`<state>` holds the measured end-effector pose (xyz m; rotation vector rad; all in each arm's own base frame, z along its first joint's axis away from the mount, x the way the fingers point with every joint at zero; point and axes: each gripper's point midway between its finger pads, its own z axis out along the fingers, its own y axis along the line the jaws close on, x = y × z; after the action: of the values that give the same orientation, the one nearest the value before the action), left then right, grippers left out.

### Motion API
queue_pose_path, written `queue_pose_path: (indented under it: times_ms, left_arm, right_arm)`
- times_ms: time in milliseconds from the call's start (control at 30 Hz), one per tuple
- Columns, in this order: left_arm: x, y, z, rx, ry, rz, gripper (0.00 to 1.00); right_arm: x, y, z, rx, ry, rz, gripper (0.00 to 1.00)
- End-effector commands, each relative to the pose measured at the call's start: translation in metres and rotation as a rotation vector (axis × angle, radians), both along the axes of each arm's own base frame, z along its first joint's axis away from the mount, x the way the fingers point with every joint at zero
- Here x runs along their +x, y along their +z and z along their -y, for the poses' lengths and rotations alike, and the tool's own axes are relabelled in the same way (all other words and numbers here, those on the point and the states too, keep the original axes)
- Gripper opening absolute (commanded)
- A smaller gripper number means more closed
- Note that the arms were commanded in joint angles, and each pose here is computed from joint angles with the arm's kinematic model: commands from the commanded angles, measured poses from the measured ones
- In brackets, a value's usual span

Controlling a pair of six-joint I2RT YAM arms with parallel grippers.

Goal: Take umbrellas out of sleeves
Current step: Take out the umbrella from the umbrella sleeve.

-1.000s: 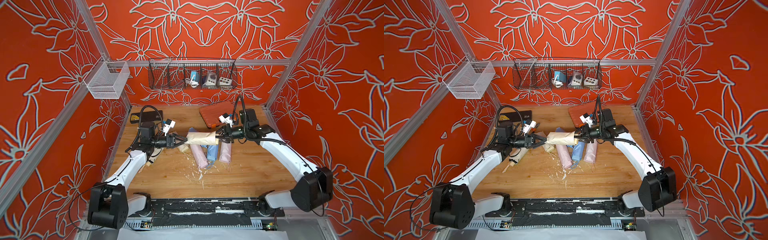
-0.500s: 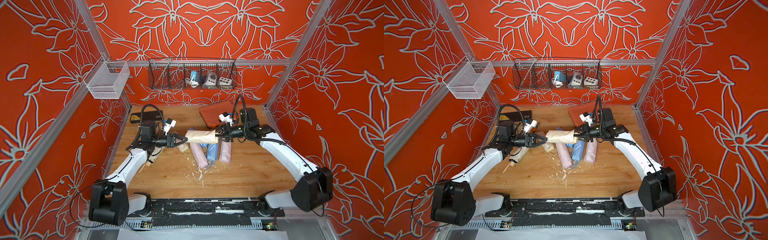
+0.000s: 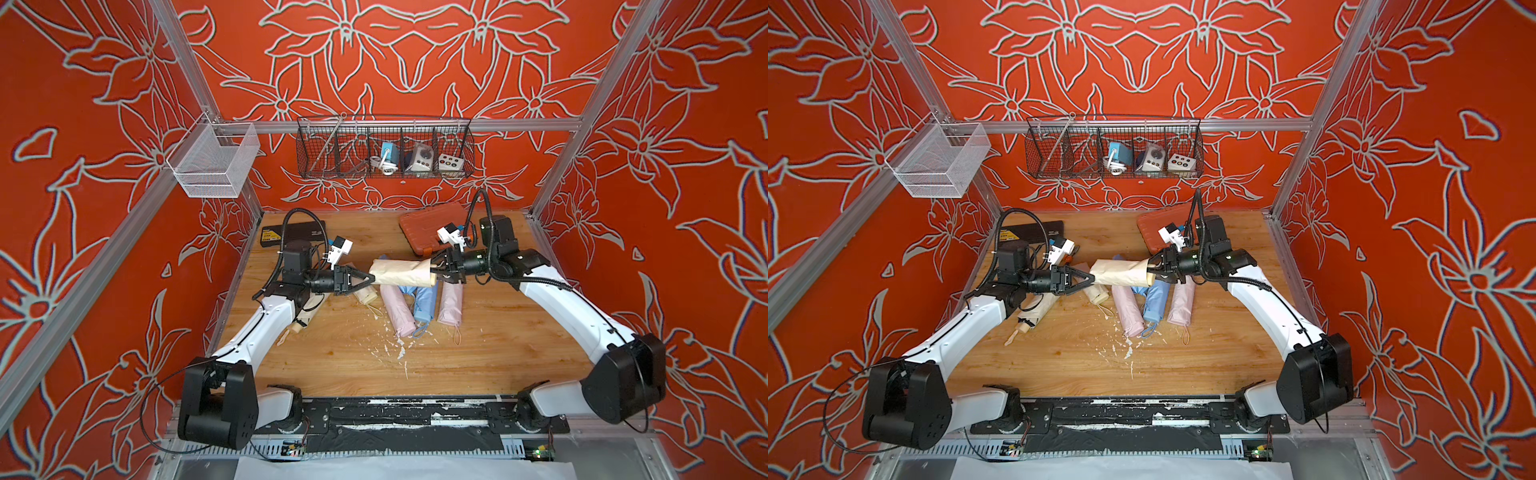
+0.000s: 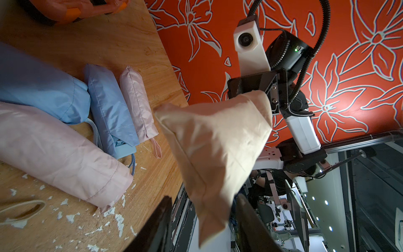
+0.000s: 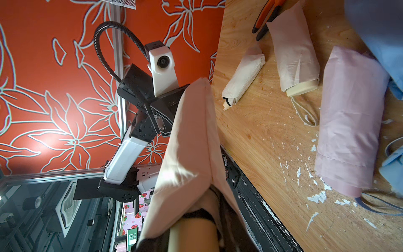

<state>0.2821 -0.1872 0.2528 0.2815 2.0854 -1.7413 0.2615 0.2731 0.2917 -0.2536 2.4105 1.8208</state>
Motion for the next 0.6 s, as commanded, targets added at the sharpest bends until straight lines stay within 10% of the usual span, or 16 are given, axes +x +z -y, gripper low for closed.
queue_pose_path:
  times_ms: [0,567]
  left_arm:
    - [0.0068,0.0138,0.0012,-0.008,-0.006,0.048,0.45]
    - [0.0030,0.0086,0.0016,-0.009,-0.020,0.037,0.25]
  right_arm:
    - [-0.0109,0.0229,-0.0024,0.064,0.048,0.067,0.00]
    - [-0.0059,0.0203,-0.0031,0.053,0.034,0.065,0.00]
